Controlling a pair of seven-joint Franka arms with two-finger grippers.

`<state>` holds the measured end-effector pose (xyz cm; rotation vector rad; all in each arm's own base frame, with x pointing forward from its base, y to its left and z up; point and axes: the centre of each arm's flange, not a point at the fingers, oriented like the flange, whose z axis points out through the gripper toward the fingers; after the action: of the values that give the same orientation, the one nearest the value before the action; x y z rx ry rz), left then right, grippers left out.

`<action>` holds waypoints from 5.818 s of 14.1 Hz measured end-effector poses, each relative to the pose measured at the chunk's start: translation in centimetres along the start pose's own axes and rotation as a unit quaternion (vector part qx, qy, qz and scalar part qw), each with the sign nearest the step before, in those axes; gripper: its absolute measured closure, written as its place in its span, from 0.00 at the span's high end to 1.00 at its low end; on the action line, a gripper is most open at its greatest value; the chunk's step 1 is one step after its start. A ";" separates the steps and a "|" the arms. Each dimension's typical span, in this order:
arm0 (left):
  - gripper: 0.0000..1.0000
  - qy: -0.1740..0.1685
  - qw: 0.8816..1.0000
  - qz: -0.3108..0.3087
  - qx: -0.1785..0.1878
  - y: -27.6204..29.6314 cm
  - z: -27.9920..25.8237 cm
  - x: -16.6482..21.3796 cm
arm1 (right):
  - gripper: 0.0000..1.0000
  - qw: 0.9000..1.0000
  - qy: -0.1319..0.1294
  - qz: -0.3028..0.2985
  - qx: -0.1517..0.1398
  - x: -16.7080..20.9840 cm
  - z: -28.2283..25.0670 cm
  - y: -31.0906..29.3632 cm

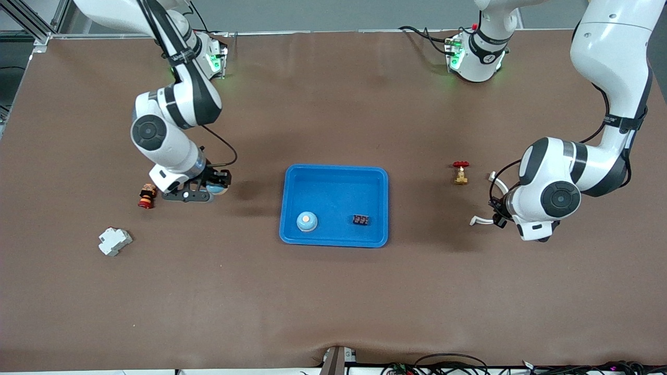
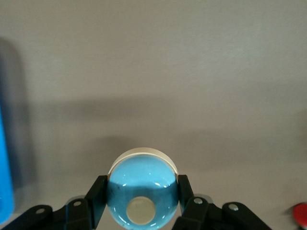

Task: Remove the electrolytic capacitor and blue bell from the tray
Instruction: 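Lift the bell with the right gripper while the left gripper lifts the capacitor, then lower the bell beside the red buttons while the left gripper lowers the capacitor, then return the right gripper and the left gripper to the blue tray, then grasp the second bell with the right gripper while the left gripper grasps the capacitor, then carry the bell off the tray while the left gripper carries the capacitor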

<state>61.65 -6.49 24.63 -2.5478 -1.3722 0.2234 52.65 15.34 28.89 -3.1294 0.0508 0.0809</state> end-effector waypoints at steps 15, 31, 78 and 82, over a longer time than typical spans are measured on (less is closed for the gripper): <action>0.60 -0.014 1.000 0.014 -0.011 -1.0 5.7 -1.9 | 0.63 0.997 0.038 -0.071 -0.004 2.4 7.1 15.3; 1.00 -0.011 0.988 -0.078 -0.134 9.6 -6.5 -16.5 | 1.00 0.999 -0.028 -0.047 0.006 5.9 4.5 14.2; 0.34 0.011 0.994 -0.058 -0.095 10.3 -12.6 -11.3 | 0.65 0.977 0.021 0.211 -0.010 8.2 8.1 -28.3; 0.34 0.006 0.998 -0.027 -0.049 7.2 -8.4 -4.1 | 0.65 0.979 0.002 0.201 -0.032 8.7 5.4 -26.9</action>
<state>67.24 -14.94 30.77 -2.5824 -1.4791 0.1352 61.96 42.04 23.27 -3.1290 0.6930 0.0811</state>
